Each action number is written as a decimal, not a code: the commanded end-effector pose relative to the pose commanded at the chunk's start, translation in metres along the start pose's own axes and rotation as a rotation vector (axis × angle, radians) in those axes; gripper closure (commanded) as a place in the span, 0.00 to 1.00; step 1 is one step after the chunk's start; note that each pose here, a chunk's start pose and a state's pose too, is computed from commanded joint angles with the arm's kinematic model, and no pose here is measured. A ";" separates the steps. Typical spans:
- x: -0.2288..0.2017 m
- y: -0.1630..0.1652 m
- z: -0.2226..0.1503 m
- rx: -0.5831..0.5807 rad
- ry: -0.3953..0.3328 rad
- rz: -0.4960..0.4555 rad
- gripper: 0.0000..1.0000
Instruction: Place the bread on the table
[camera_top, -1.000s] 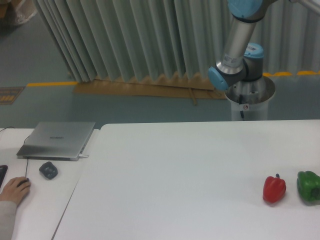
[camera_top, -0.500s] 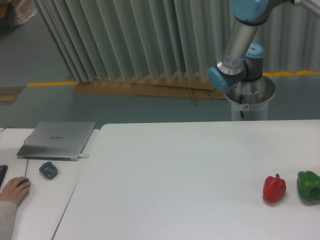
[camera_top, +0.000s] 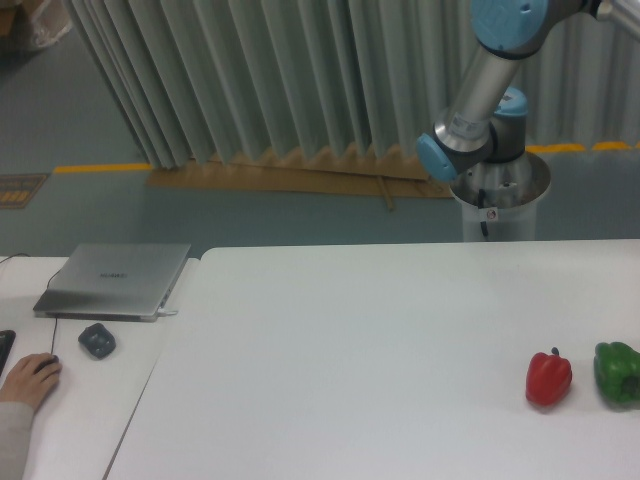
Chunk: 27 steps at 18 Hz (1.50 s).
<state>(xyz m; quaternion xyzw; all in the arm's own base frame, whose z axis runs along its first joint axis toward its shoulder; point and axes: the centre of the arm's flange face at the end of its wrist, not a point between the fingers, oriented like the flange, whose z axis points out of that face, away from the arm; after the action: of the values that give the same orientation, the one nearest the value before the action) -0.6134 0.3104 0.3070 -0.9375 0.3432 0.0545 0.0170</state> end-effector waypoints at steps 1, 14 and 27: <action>0.000 0.000 0.001 0.001 0.001 -0.002 0.00; 0.003 0.001 0.008 -0.033 0.023 -0.031 0.39; 0.008 0.001 0.006 -0.064 0.067 -0.021 0.70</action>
<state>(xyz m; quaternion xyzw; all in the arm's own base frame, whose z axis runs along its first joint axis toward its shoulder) -0.6084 0.3054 0.3001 -0.9425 0.3316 0.0339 -0.0237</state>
